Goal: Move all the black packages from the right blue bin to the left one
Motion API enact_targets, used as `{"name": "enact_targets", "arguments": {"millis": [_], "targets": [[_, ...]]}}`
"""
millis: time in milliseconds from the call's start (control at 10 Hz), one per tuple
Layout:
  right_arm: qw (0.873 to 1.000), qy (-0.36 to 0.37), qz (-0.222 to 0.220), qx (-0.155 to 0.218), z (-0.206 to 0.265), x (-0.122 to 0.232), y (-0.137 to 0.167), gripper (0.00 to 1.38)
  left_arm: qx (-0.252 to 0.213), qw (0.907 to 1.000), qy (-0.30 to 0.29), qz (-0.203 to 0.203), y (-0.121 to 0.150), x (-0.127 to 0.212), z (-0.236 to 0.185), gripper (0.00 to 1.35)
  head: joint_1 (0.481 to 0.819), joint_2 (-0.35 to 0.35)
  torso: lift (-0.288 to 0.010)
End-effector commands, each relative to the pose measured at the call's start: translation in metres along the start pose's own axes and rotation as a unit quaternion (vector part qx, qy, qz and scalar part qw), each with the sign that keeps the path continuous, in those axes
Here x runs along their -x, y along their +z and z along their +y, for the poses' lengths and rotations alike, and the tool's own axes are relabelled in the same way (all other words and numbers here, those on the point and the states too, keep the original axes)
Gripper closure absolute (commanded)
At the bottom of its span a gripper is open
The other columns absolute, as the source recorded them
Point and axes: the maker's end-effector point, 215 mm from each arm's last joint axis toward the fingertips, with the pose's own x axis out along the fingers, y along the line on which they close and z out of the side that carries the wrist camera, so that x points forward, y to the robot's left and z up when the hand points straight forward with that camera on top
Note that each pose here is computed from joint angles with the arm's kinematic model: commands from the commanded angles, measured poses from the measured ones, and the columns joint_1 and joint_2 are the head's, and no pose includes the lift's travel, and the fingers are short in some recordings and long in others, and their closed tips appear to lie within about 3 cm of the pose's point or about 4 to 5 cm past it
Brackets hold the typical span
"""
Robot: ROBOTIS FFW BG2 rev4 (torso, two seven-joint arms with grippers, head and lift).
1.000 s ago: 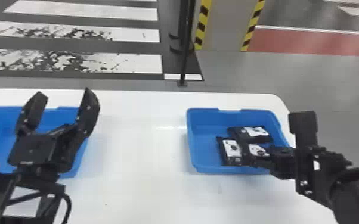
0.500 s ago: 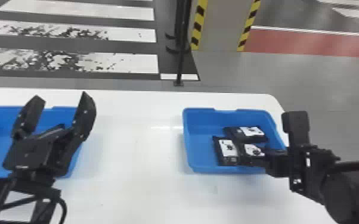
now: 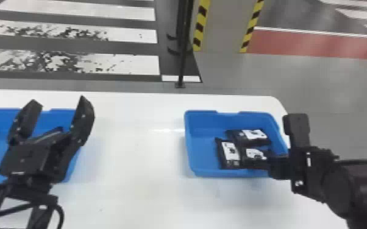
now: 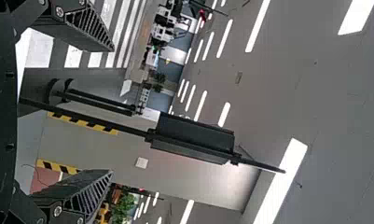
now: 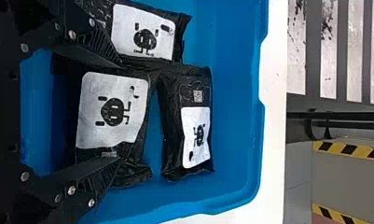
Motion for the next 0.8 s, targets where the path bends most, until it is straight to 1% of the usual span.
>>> {"name": "enact_targets", "arguments": {"millis": [0, 100, 200, 300, 600, 700], "targets": [[1.0, 0.015, 0.017, -0.009, 0.006, -0.006, -0.009, 0.71, 0.001, 1.0, 0.001, -0.002, 0.001, -0.001, 0.001, 0.14, 0.695, -0.157, -0.171], [1.0, 0.02, 0.014, -0.008, 0.009, -0.004, -0.006, 0.97, 0.002, 1.0, 0.0, 0.0, -0.001, 0.0, 0.0, 0.14, 0.695, -0.152, -0.171], [1.0, 0.026, -0.004, -0.006, 0.014, -0.002, 0.004, 1.14, 0.002, 1.0, 0.0, 0.0, -0.001, 0.0, 0.001, 0.14, 0.695, -0.147, -0.171], [0.999, 0.038, -0.027, -0.006, 0.021, -0.001, 0.015, 1.14, 0.002, 1.0, 0.0, -0.002, 0.0, 0.0, 0.001, 0.14, 0.695, -0.144, -0.171], [0.995, 0.071, -0.072, -0.016, 0.042, 0.002, 0.028, 1.16, 0.007, 1.0, 0.002, -0.007, 0.002, 0.0, 0.001, 0.14, 0.695, -0.116, -0.171], [0.992, 0.083, -0.095, -0.019, 0.048, 0.006, 0.039, 1.16, 0.008, 0.9998, 0.001, -0.018, 0.009, 0.0, 0.0, 0.14, 0.695, -0.111, -0.171]]}}
